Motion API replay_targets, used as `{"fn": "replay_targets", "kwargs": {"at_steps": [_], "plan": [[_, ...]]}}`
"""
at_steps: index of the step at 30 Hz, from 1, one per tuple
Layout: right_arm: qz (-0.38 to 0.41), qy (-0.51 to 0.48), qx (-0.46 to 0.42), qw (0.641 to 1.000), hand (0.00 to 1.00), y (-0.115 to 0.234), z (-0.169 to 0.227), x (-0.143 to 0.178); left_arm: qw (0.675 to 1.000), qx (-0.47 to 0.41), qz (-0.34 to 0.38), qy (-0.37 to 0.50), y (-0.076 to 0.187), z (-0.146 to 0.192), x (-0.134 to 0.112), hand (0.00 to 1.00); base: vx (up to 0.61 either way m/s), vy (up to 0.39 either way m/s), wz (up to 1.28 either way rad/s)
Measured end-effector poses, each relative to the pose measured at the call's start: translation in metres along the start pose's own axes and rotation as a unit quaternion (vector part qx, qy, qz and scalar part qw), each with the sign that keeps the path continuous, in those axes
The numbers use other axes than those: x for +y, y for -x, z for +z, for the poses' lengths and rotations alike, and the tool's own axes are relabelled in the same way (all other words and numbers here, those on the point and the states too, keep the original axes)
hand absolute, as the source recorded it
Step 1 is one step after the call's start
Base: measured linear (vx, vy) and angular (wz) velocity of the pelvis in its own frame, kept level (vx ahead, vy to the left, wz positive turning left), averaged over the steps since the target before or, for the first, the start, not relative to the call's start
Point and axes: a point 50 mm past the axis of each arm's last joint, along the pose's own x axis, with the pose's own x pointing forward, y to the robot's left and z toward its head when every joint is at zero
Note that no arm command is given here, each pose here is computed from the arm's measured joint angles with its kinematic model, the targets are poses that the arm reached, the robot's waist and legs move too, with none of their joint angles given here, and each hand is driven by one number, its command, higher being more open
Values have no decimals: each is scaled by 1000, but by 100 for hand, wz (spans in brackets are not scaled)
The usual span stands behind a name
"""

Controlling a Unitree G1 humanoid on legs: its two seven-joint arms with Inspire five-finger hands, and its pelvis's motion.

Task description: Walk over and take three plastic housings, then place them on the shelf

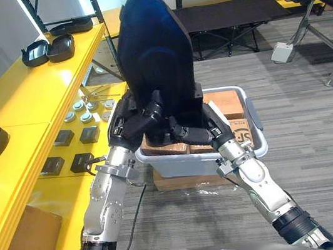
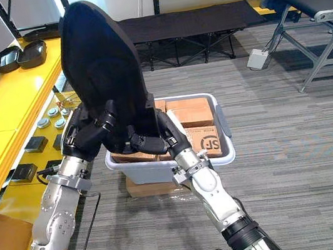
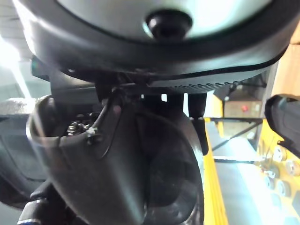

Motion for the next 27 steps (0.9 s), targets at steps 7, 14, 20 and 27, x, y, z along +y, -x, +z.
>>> {"fn": "replay_targets", "kwargs": {"at_steps": [7,14,20,27], "plan": [[-2,-11,0,1000,100,6,-2,1,1000,10,-21,-3,-1,0,-1,0,0,0,0],[11,-32,6,999,100,13,-6,2,999,21,-36,-10,-1,-3,-5,0,0,0,0],[19,-29,18,999,100,13,-8,1,999,21,-26,-21,4,-6,-5,0,0,0,0],[17,-30,43,998,100,13,-11,1,999,31,19,-25,17,-21,-5,0,0,0,0]]}}
